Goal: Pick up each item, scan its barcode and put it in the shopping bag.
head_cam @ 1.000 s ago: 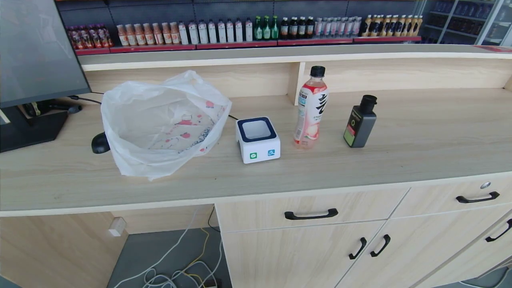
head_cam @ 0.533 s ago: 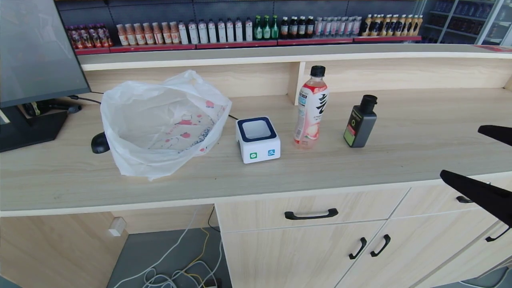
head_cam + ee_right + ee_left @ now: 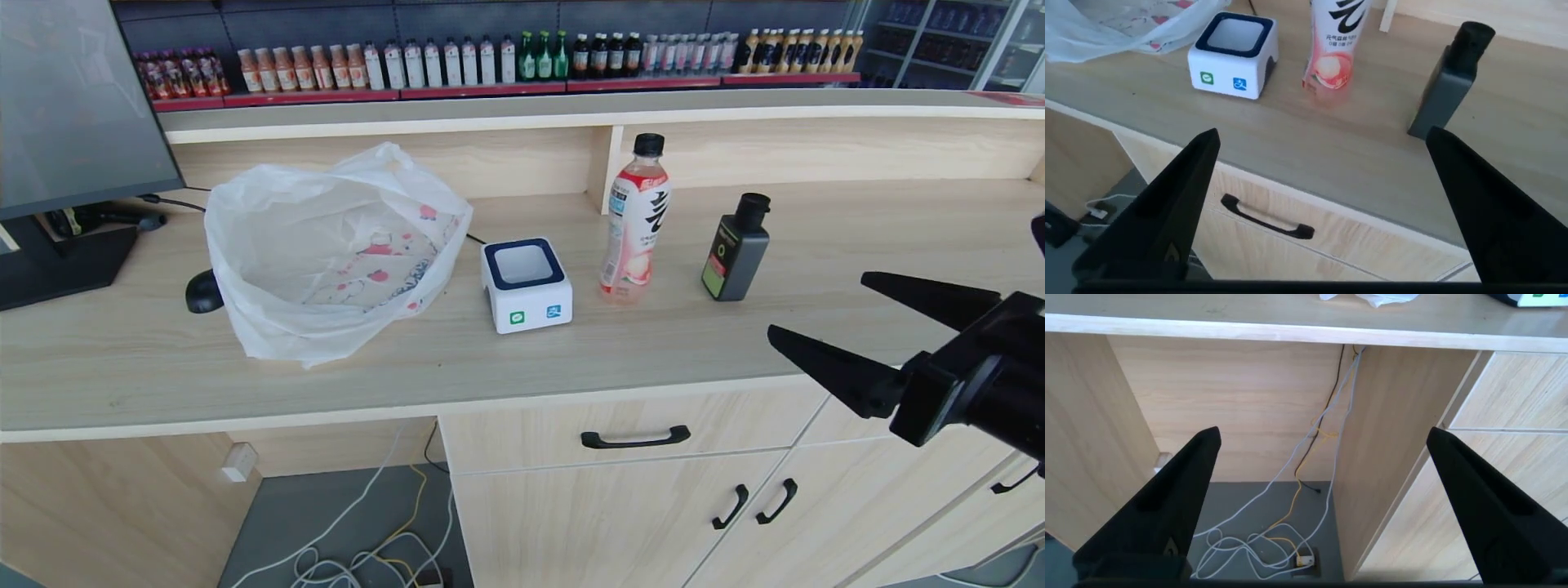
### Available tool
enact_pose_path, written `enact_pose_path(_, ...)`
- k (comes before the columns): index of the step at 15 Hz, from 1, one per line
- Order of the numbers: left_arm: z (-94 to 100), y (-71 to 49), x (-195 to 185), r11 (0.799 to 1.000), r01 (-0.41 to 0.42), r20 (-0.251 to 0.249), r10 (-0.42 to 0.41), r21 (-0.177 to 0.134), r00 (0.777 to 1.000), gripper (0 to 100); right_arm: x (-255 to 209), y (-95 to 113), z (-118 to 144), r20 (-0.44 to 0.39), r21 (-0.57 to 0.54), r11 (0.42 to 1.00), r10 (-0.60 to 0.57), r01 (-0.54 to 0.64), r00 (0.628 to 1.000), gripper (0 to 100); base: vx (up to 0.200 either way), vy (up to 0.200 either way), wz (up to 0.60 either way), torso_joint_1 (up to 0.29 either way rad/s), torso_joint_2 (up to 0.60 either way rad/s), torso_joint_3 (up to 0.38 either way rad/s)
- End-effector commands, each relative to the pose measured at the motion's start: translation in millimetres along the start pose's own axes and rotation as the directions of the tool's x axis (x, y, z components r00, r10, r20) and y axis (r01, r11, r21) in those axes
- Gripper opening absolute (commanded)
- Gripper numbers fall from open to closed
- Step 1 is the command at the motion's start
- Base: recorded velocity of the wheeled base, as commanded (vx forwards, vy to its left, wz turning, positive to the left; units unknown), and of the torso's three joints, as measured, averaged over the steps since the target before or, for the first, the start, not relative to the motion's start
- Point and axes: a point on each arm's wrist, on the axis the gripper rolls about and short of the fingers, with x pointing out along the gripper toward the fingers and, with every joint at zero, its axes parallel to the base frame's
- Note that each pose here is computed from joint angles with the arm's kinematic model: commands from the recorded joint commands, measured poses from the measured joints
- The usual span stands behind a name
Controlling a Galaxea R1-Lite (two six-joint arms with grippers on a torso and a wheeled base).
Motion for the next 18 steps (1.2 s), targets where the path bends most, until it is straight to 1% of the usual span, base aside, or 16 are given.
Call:
enact_pose_path(1, 0.0, 0.0, 0.0, 1.000, 0.000, 0.000, 0.000, 0.000, 1.000, 100, 15.7, 21.5, -7.0, -0.027, 0.041, 0.999, 0.025, -0.024, 0.999, 100, 0.000, 0.000, 0.00, 0.000, 0.00, 0.000)
enact_pose_path(2, 0.0, 0.0, 0.0, 1.000, 0.000, 0.000, 0.000, 0.000, 1.000, 100, 19.9, 25.1, -7.4, -0.019, 0.048, 0.999, 0.015, -0.014, 1.000, 100, 0.000, 0.000, 0.00, 0.000, 0.00, 0.000)
enact_pose_path(3, 0.0, 0.0, 0.0, 1.000, -0.002, 0.000, 0.002, 0.000, 1.000, 100, 35.8, 28.6, -8.7, 0.001, 0.064, 0.998, -0.024, 0.024, 1.000, 100, 0.000, 0.000, 0.00, 0.000, 0.00, 0.000)
enact_pose_path(4, 0.0, 0.0, 0.0, 1.000, 0.000, 0.000, 0.000, 0.000, 1.000, 100, 50.7, 32.6, -10.2, 0.026, 0.093, 0.995, -0.030, 0.028, 0.999, 100, 0.000, 0.000, 0.00, 0.000, 0.00, 0.000)
enact_pose_path(6, 0.0, 0.0, 0.0, 1.000, 0.000, 0.000, 0.000, 0.000, 1.000, 100, 80.2, 40.0, -10.3, 0.118, 0.131, 0.991, -0.050, 0.034, 0.992, 100, 0.000, 0.000, 0.00, 0.000, 0.00, 0.000)
enact_pose_path(8, 0.0, 0.0, 0.0, 1.000, 0.000, 0.000, 0.000, 0.000, 1.000, 100, 102.8, 41.8, -13.7, 0.218, 0.188, 0.981, -0.085, 0.044, 0.972, 100, 0.000, 0.000, 0.00, 0.000, 0.00, 0.000)
enact_pose_path(9, 0.0, 0.0, 0.0, 1.000, 0.000, 0.000, 0.000, 0.000, 1.000, 100, 111.2, 43.9, -16.6, 0.246, 0.203, 0.978, -0.093, 0.043, 0.965, 100, 0.000, 0.000, 0.00, 0.000, 0.00, 0.000)
enact_pose_path(11, 0.0, 0.0, 0.0, 1.000, 0.000, 0.000, 0.000, 0.000, 1.000, 100, 115.8, 43.9, -21.4, 0.259, 0.206, 0.977, -0.102, 0.049, 0.961, 100, 0.000, 0.000, 0.00, 0.000, 0.00, 0.000)
enact_pose_path(12, 0.0, 0.0, 0.0, 1.000, 0.000, 0.000, 0.000, 0.000, 1.000, 100, 114.9, 43.9, -23.4, 0.252, 0.198, 0.979, -0.106, 0.055, 0.962, 100, 0.000, 0.000, 0.00, 0.000, 0.00, 0.000)
enact_pose_path(15, 0.0, 0.0, 0.0, 1.000, -0.002, 0.000, 0.002, 0.000, 1.000, 100, 120.3, 41.5, -22.2, 0.257, 0.189, 0.979, -0.122, 0.074, 0.959, 100, 0.000, 0.000, 0.00, 0.000, 0.00, 0.000)
enact_pose_path(16, 0.0, 0.0, 0.0, 1.000, 0.000, 0.000, 0.000, 0.000, 1.000, 100, 129.6, 42.0, -24.8, 0.253, 0.187, 0.979, -0.127, 0.081, 0.959, 100, 0.000, 0.000, 0.00, 0.000, 0.00, 0.000)
enact_pose_path(18, 0.0, 0.0, 0.0, 1.000, -0.002, 0.000, 0.002, 0.000, 1.000, 100, 141.6, 43.2, -37.5, 0.217, 0.173, 0.981, -0.130, 0.093, 0.968, 100, 0.000, 0.000, 0.00, 0.000, 0.00, 0.000)
